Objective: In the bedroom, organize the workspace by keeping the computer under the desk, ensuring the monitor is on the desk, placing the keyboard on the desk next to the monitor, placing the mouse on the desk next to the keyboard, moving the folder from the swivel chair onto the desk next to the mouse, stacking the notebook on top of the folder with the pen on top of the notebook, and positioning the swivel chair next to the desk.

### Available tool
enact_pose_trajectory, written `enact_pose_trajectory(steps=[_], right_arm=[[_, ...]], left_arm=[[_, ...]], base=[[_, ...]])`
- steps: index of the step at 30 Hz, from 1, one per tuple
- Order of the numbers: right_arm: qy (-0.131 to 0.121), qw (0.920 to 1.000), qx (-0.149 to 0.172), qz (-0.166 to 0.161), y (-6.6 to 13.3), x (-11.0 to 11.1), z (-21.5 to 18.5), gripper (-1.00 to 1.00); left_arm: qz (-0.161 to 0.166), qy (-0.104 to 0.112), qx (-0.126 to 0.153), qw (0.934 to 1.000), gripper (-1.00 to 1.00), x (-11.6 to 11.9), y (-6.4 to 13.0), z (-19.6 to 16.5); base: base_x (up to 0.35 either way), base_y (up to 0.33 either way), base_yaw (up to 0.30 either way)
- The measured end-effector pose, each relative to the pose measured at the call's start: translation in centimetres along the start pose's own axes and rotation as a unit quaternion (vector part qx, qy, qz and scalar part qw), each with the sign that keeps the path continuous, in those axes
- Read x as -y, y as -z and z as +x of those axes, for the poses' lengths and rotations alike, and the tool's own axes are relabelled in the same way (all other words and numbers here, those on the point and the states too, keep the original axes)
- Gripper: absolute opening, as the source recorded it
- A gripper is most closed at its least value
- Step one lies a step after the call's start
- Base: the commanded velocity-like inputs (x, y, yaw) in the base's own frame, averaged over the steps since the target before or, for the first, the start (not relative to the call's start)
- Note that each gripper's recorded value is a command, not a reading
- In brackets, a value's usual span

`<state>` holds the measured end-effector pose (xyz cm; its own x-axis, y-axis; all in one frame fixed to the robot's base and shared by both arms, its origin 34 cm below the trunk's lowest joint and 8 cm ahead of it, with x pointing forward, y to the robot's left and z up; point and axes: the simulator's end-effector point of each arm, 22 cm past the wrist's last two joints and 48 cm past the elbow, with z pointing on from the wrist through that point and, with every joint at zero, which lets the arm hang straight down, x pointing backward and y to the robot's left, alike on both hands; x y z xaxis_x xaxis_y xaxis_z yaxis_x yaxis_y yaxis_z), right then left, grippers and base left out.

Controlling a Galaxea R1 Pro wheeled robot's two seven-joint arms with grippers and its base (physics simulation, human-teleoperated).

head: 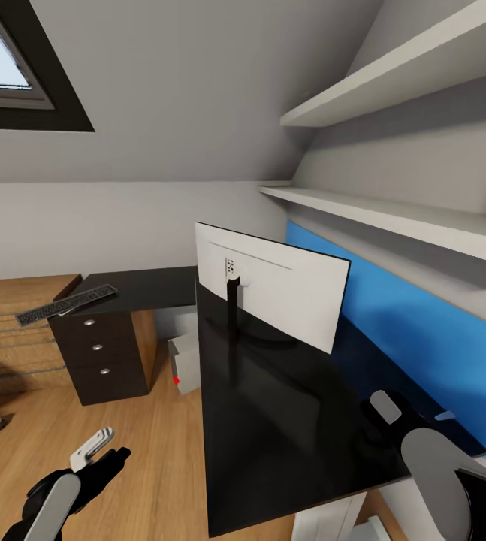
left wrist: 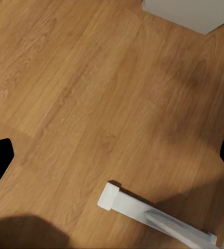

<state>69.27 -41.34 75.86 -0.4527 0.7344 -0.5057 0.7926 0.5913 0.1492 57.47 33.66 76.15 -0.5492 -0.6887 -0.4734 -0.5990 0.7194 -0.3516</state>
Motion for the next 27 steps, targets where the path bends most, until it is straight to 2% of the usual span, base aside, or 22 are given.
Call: enact_pose_trajectory(steps=[17,27], right_arm=[[0.001,0.9999,-0.011,0.005,-0.2,0.4,0.9,1.0],[-0.007,0.9997,-0.02,0.007,-0.4,0.7,1.4,1.0]], left_arm=[[-0.004,-0.002,-0.001,1.0,1.0,-0.3,-0.1,0.1],[-0.003,-0.001,0.002,1.0,1.0,-0.2,0.0,-0.2]], base=[[0.004,0.0,0.0],[0.0,0.0,0.0]])
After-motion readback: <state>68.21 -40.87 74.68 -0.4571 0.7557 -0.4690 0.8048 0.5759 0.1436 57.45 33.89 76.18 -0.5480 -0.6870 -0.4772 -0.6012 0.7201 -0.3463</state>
